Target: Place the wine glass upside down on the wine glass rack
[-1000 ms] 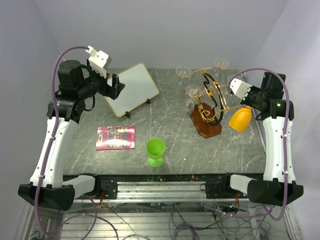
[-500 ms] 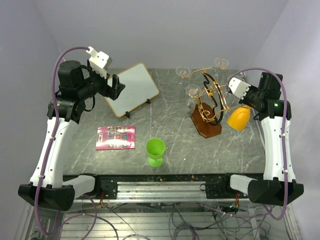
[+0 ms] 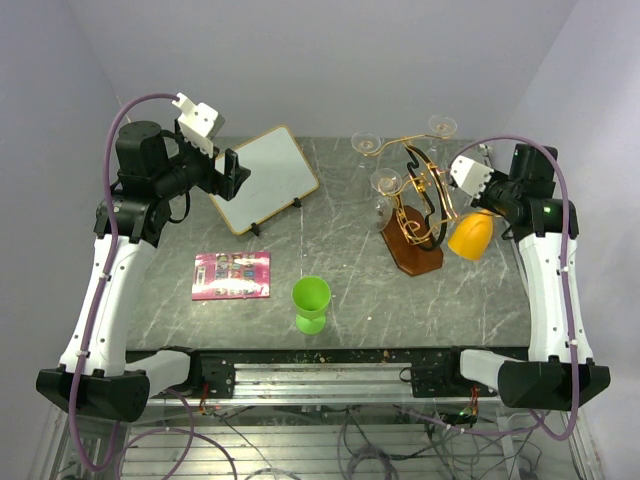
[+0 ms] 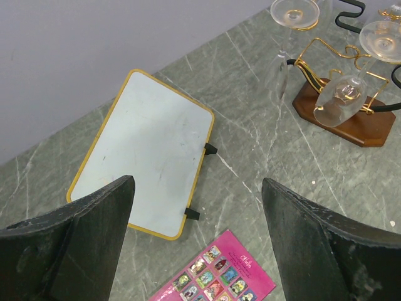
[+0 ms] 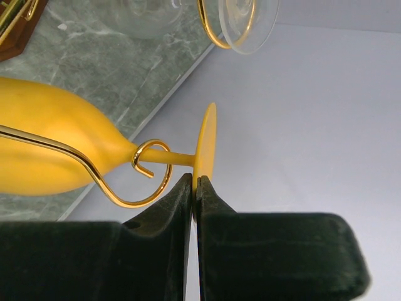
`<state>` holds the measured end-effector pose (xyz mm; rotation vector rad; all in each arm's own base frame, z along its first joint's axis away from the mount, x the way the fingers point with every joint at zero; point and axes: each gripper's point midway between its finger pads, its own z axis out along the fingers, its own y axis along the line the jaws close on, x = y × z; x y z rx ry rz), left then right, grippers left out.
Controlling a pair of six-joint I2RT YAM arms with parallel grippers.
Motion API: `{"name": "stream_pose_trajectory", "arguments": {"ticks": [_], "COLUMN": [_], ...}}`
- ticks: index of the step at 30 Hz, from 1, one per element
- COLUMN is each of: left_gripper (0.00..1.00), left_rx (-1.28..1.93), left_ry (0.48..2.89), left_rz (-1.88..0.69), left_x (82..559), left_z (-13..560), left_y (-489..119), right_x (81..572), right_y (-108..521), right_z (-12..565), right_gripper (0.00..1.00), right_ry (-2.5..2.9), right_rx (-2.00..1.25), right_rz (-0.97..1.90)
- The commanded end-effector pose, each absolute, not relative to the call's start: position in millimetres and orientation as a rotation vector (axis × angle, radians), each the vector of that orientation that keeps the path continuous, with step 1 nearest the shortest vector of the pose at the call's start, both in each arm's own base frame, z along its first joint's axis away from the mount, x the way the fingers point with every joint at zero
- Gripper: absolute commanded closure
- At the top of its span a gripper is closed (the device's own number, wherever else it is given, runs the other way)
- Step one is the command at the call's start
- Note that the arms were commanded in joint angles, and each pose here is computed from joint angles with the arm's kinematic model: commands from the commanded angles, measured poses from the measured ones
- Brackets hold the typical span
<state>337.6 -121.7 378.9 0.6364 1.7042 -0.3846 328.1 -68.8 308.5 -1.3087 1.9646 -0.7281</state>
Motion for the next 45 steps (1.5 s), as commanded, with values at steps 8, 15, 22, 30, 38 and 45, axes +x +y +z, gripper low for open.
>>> {"name": "stream_pose_trajectory", "arguments": {"ticks": [8,15,22,30,38,45], "left_gripper": [0.07,0.07,0.07,0.06,0.07,0.06], "left_rx": [0.655,0.655,0.659,0.668,0.675,0.684], "left_ry": [1.664,1.660,1.659,1.664,1.676,1.679], "left_rz": [-0.377,-0.374,-0.369,-0.359,-0.362,-0.358], "left_x": [332.1,329.5,328.5,330.2,331.4,331.6], "left_z": [386.2,386.4,384.9,379.5,371.9,368.0], "left_y": [-120.0,-119.4,-118.8,-118.1,-118.5,-118.3], "right_x": [316.0,312.0,309.5,308.4,307.8,305.9], "right_y": [-65.6,-64.8,-63.6,-60.4,-52.9,-40.8], "right_z": [292.4,289.3,285.6,282.1,286.0,293.3], "right_gripper": [0.93,0.93,0.91,0.87,0.78,0.63], "right_ry": [2.007,2.013,2.018,2.016,1.992,1.960], "right_rx": [-1.324,-1.328,-1.330,-1.336,-1.331,-1.315], "right_rz": [-0.705,-0.699,-0.687,-0.665,-0.621,-0.546]}}
